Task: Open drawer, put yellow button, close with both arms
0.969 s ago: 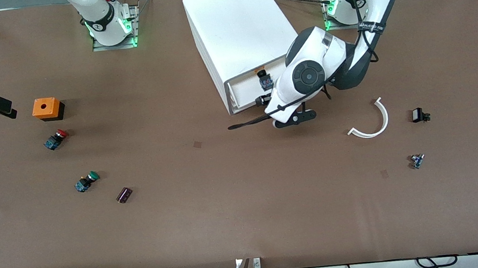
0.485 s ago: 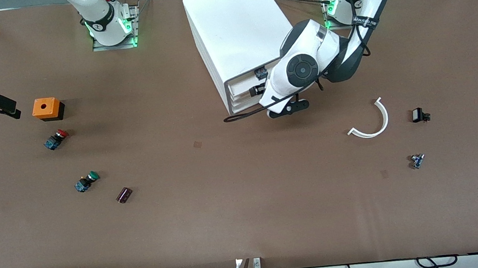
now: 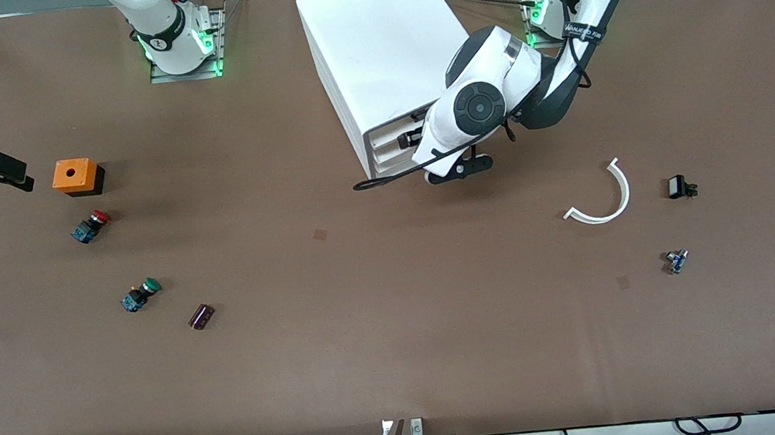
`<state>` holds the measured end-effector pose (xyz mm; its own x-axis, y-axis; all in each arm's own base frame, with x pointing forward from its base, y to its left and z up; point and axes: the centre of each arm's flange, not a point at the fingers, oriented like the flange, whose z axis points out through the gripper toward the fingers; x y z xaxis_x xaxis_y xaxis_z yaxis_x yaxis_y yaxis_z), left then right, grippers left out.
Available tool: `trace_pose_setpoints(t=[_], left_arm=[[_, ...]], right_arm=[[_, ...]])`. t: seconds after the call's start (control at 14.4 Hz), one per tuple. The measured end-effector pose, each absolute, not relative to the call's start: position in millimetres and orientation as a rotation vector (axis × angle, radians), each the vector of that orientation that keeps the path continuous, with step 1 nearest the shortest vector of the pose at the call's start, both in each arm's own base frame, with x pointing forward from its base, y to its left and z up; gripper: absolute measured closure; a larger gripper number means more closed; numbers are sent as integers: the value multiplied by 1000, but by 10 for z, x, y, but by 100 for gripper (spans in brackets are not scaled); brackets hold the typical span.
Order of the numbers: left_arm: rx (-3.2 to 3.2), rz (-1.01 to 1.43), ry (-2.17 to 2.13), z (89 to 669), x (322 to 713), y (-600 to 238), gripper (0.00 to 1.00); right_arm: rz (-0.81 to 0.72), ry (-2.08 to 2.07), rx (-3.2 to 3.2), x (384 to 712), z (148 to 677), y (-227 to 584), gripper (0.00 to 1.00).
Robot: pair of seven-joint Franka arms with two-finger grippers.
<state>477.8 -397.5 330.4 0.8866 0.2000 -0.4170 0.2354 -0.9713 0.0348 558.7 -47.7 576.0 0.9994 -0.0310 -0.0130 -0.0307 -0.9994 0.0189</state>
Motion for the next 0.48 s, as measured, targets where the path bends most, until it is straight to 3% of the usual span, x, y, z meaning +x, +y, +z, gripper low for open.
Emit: trace_pose_setpoints(t=[0.48], left_arm=[[2969,-653,337,3316,4743,-4001,0]], right_arm=[[-23,-49,3123,5587,5756,-477,0]])
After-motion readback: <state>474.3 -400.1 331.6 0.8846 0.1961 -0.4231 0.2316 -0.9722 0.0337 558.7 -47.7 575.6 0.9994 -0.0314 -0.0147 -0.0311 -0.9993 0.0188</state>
